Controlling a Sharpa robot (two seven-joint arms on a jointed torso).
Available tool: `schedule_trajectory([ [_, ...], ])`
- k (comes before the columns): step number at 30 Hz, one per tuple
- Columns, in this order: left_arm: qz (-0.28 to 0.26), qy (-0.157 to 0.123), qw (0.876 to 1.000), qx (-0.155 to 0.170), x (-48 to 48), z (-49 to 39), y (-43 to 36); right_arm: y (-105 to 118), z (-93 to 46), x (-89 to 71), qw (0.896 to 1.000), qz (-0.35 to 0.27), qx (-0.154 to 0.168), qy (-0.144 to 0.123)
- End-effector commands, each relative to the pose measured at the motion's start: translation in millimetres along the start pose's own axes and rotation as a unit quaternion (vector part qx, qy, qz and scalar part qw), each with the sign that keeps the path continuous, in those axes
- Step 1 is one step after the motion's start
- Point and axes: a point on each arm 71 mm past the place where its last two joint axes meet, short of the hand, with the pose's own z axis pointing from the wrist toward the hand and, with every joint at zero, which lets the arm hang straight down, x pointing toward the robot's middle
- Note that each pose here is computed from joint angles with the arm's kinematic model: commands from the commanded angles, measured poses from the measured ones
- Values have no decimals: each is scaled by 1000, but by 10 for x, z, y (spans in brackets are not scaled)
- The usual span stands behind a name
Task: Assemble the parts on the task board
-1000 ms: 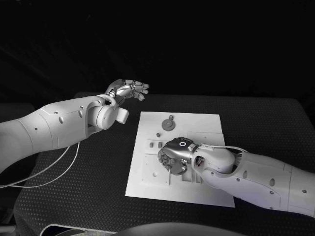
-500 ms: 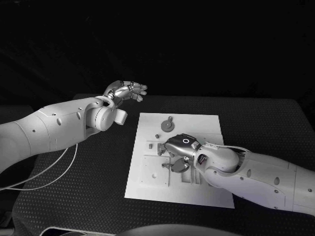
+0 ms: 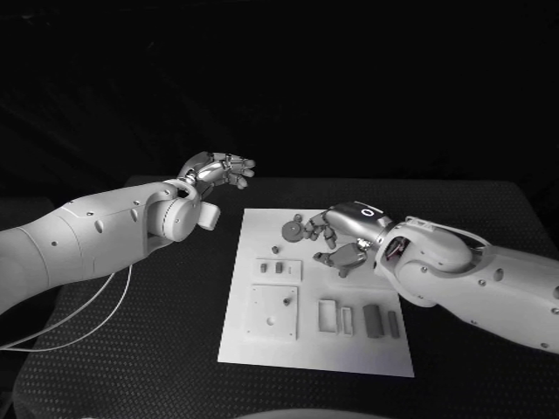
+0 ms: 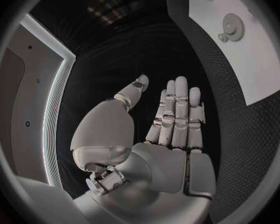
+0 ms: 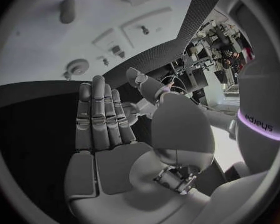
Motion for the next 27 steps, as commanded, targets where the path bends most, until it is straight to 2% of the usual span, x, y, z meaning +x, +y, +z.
schedule_trajectory([
  [1,-5,7,1000,3,23,9,-2,-229,-70,1,997,40,47,51],
  [5,-5,7,1000,2,18,10,12,-438,-175,-20,995,33,71,65],
  [9,-5,5,1000,1,8,6,24,-509,-214,-7,994,5,76,79],
  [19,-5,6,1000,-1,7,-1,43,-524,-300,187,988,-54,75,120],
  [27,-6,6,1000,-1,9,-3,55,-473,-304,385,987,-56,65,137],
])
